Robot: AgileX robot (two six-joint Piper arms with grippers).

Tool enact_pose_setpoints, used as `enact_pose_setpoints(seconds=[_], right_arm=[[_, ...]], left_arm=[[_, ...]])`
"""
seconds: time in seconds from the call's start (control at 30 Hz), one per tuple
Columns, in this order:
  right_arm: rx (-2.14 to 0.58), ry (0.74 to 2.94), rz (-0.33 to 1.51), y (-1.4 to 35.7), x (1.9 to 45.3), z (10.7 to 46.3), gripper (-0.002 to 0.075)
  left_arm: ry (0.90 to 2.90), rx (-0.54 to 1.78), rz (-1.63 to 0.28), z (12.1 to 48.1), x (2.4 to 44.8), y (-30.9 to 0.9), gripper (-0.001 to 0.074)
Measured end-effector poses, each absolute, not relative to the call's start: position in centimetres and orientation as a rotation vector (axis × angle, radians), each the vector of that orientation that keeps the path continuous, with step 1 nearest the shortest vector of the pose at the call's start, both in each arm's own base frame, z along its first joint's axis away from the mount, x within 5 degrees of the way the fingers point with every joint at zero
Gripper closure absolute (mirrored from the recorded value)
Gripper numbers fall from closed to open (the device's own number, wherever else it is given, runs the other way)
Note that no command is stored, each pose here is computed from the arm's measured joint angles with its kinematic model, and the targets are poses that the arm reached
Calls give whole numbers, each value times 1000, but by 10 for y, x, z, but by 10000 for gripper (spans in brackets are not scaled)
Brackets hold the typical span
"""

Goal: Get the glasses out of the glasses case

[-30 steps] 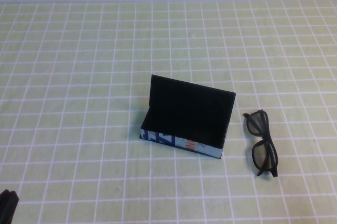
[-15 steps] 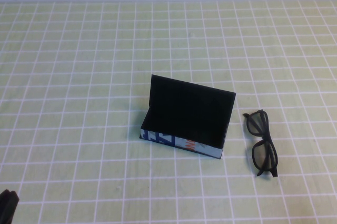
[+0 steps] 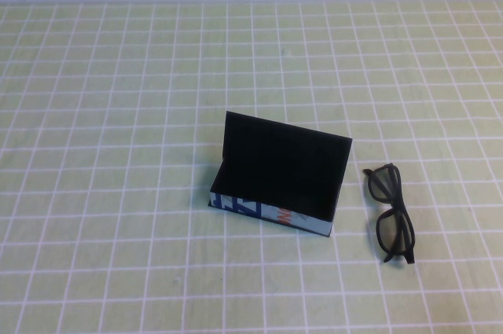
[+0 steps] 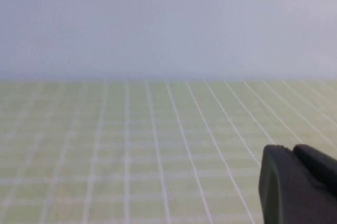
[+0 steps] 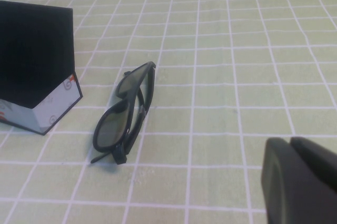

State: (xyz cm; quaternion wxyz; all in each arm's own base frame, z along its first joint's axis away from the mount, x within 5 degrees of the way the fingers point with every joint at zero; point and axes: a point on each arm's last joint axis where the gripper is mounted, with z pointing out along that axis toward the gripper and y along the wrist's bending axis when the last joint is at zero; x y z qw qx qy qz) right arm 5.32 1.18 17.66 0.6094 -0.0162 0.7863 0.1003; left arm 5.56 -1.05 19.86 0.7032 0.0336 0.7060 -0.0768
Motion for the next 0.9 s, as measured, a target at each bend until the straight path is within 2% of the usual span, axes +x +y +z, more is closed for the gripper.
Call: enact_pose_setpoints(seconds=[0.13,0.23,0.4,0.63,0.9], right_arm=[[-36,1817,233,12,53,177,743],[-36,1817,233,12,53,177,743],[-35,1817,235,12,53,177,743],[-34,1818,237,12,53,176,743],[-31,1818,240,12,53,176,743]], left_arm=[[1380,51,-45,216,55,-2,739],[1349,73,-23,218,54,-2,739],[1550,146,-31,200,56,-7,739],[1824,134,-48,175,53,-6,739],[1846,127,-53,174,53,-6,739]])
